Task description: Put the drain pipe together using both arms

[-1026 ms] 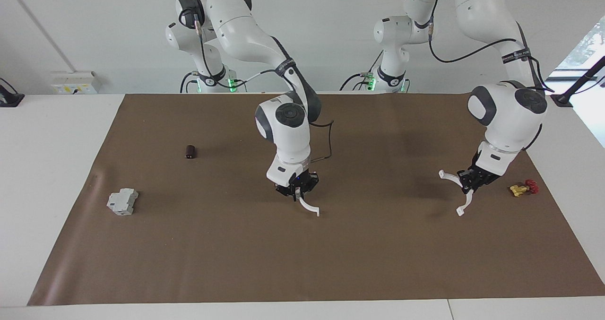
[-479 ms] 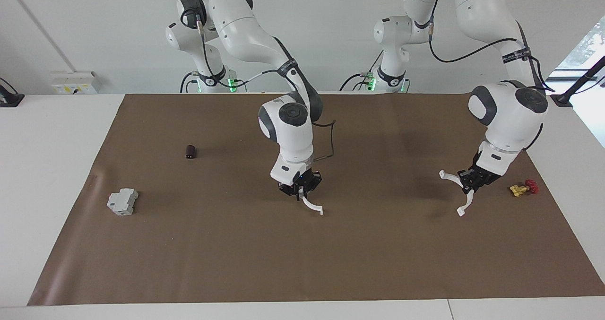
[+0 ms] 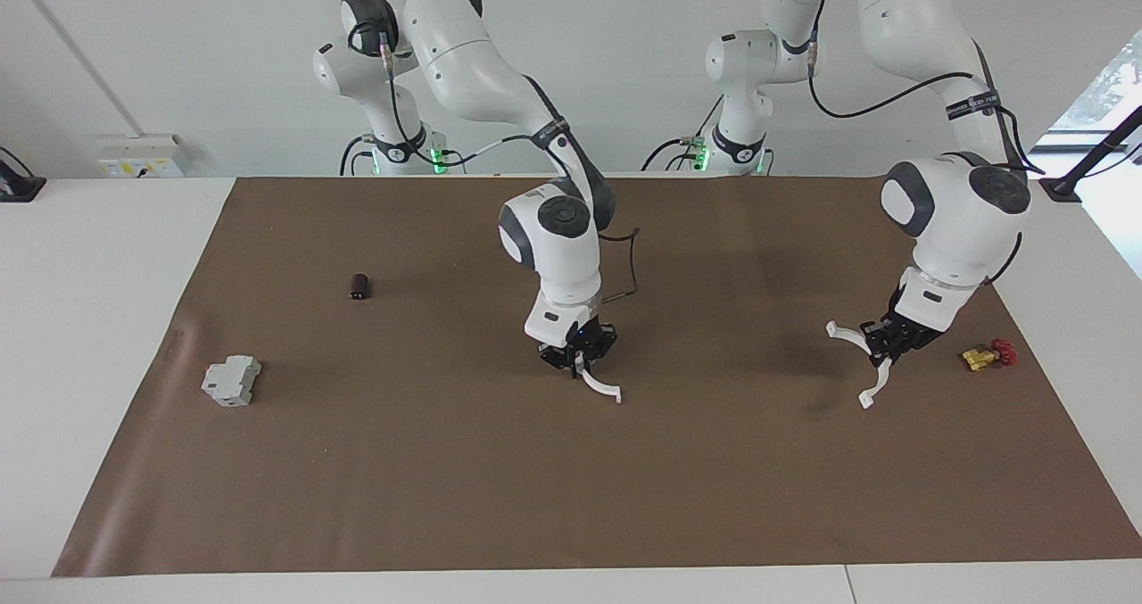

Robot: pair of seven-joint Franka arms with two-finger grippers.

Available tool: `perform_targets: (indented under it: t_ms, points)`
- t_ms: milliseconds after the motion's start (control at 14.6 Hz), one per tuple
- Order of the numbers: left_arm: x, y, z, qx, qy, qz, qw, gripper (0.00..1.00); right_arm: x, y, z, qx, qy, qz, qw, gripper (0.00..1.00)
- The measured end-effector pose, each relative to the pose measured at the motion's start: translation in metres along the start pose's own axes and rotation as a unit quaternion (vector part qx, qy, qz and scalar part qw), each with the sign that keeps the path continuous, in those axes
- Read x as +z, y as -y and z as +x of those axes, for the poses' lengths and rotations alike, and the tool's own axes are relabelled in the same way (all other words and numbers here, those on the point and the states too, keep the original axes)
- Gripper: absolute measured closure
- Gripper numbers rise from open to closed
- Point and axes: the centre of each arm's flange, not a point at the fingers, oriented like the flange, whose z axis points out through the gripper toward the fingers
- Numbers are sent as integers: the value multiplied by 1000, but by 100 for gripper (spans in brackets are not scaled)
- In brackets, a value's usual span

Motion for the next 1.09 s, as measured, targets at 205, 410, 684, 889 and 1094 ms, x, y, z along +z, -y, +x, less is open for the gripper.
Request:
perform_targets:
  t_ms: [205,410,684,889,1094]
  points:
    - [0,-15,0,11,0,-2,1000,79,0,0,0,0,0,0,1000,64]
    - [0,-30,0,20,0,-4,1000,79,-7,0,6,1,-11,3,1000,30]
    - [-1,-91,-6,3,1,-12,1000,79,-69,-43,38,35,10,-10,999,0]
    - [-5,-164,-21,-15,24,-17,999,79,-141,-127,48,69,42,-22,996,0]
    - [-16,-236,-35,-34,30,-17,999,79,-220,-240,33,113,74,-27,991,0]
